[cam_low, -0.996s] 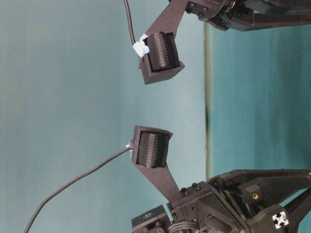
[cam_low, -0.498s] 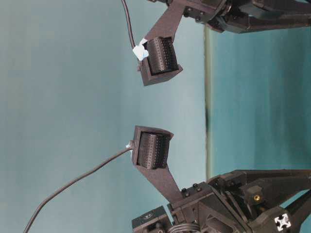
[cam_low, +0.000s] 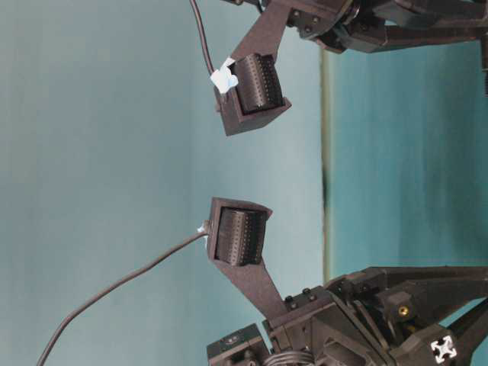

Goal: Insert the washer onto the shaft with both hands.
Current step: 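Close left gripper on the washer and right gripper on the shaft, then lift both objects and turn them to face each other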

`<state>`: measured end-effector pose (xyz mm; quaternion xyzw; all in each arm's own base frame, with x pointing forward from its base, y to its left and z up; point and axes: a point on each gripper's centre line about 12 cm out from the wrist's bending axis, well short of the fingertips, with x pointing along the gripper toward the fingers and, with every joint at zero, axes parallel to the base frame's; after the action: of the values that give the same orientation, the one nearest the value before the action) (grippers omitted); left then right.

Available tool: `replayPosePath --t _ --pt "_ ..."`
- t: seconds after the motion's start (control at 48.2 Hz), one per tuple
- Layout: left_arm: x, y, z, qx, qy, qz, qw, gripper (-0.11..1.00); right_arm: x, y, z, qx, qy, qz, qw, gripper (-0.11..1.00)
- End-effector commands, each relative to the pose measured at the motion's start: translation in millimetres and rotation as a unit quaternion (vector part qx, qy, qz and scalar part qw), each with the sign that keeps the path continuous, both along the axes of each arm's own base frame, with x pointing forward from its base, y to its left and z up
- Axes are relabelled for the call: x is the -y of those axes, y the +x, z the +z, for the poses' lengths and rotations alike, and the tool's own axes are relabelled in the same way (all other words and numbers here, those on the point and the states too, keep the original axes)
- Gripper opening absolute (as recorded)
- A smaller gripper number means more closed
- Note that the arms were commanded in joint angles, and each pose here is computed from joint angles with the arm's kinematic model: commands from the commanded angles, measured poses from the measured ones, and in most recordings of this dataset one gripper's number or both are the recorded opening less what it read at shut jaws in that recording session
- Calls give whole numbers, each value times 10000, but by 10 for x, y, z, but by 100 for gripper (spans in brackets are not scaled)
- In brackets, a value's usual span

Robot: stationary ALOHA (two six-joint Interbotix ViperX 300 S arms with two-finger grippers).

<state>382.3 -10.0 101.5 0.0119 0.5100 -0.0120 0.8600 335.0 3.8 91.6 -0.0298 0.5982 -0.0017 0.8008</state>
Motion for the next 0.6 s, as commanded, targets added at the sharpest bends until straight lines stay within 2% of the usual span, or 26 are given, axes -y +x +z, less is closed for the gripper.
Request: replayPosePath --t 0.0,0.187,0.353,0.581 --pt "13 43 110 184 8 -34 9998 36 87 -38 -31 -107 -66 -42 9999 1" --pt "13 41 198 330 19 -61 9994 36 84 -19 61 122 -55 -35 9999 1" --pt "-11 -2 379 836 45 -89 9964 36 78 -60 190 505 -18 -52 9987 0" --pt "-56 -168 488 1574 40 -48 9875 36 59 -122 244 1184 111 -126 9928 0"
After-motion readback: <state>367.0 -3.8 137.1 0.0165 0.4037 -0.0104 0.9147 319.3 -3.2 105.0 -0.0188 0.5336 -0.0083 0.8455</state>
